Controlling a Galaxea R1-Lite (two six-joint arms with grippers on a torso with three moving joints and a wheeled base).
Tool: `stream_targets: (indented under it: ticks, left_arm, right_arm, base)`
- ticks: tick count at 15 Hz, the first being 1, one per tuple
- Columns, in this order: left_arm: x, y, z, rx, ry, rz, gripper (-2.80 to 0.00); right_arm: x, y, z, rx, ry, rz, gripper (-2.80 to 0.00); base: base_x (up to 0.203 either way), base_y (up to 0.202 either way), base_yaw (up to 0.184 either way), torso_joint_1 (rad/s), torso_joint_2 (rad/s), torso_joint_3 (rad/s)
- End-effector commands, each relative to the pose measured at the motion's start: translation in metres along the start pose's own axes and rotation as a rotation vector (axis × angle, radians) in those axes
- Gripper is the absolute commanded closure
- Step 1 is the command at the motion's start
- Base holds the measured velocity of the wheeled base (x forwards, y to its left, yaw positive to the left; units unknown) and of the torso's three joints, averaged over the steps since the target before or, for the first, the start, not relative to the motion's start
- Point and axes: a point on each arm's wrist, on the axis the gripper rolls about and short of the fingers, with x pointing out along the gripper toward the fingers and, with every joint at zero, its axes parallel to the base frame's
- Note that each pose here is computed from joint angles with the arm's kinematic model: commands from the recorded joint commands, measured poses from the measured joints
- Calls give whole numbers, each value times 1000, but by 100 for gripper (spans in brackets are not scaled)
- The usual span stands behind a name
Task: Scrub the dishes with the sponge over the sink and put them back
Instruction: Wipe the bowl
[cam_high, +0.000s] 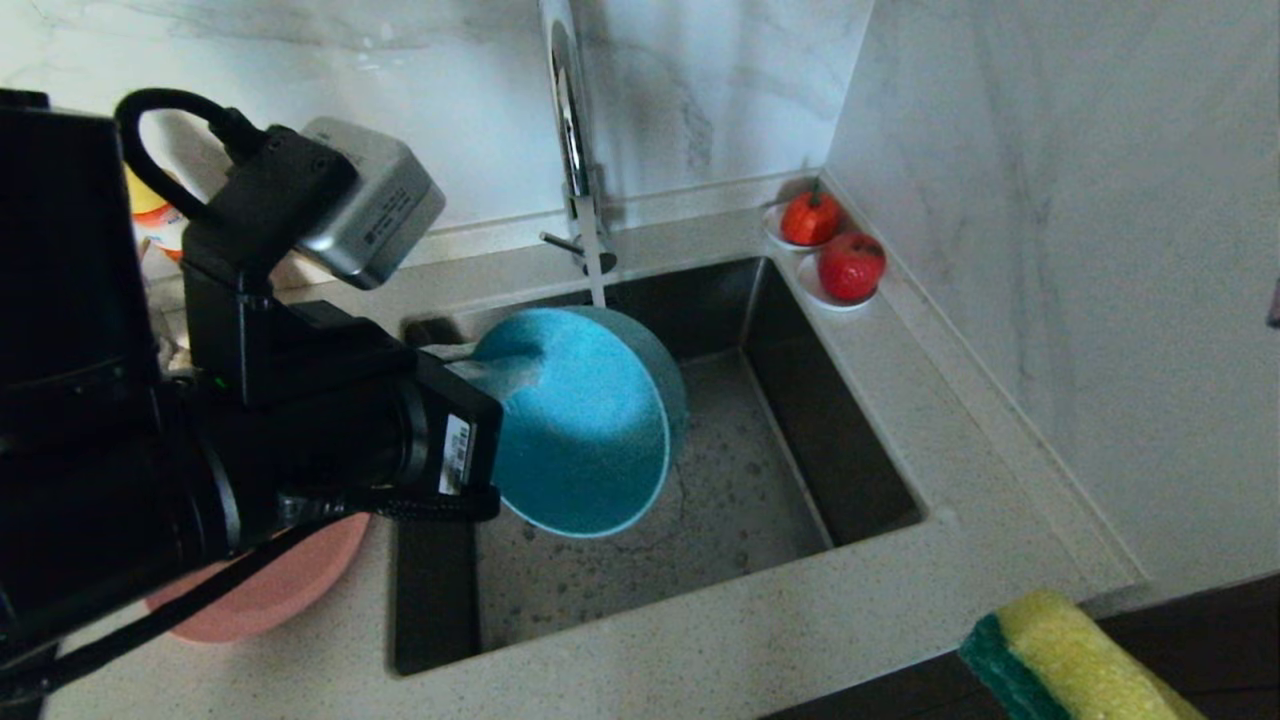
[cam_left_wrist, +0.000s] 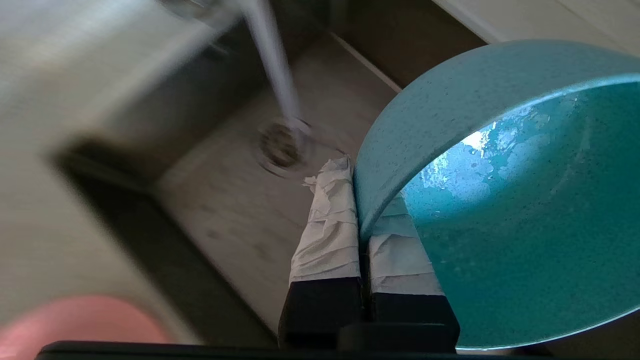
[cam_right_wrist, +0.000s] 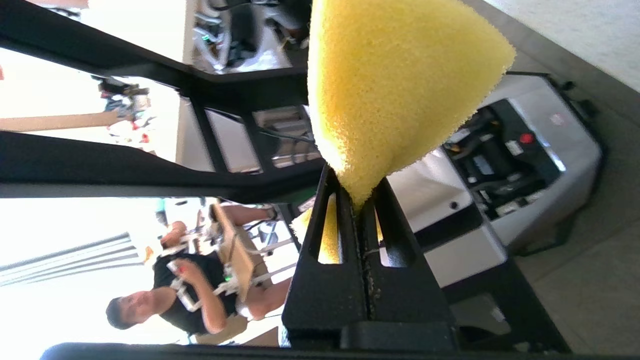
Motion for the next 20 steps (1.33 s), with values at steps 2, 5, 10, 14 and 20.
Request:
stream_targets:
  ticks: [2, 5, 10, 14, 20]
  left_arm:
    - [17, -13, -6, -35, 61, -39, 0]
    - [21, -22, -6, -73, 65, -66, 0]
    - [18, -35, -5, -167, 68, -118, 0]
    - [26, -42, -16, -201, 116, -130, 0]
    - [39, -46, -23, -177, 147, 14, 0]
  right_arm:
    - [19, -1, 13, 45, 60, 44, 0]
    - [36, -4, 20, 70, 106, 68, 0]
    - [59, -10, 29, 104, 180, 101, 0]
    - [78, -16, 35, 139, 217, 80, 0]
    - [89, -28, 41, 182, 227, 48, 0]
  base:
    - [0, 0, 0, 0, 0, 0]
    - [0, 0, 0, 0, 0, 0]
    - [0, 0, 0, 0, 0, 0]
    - [0, 0, 0, 0, 0, 0]
    - [0, 0, 0, 0, 0, 0]
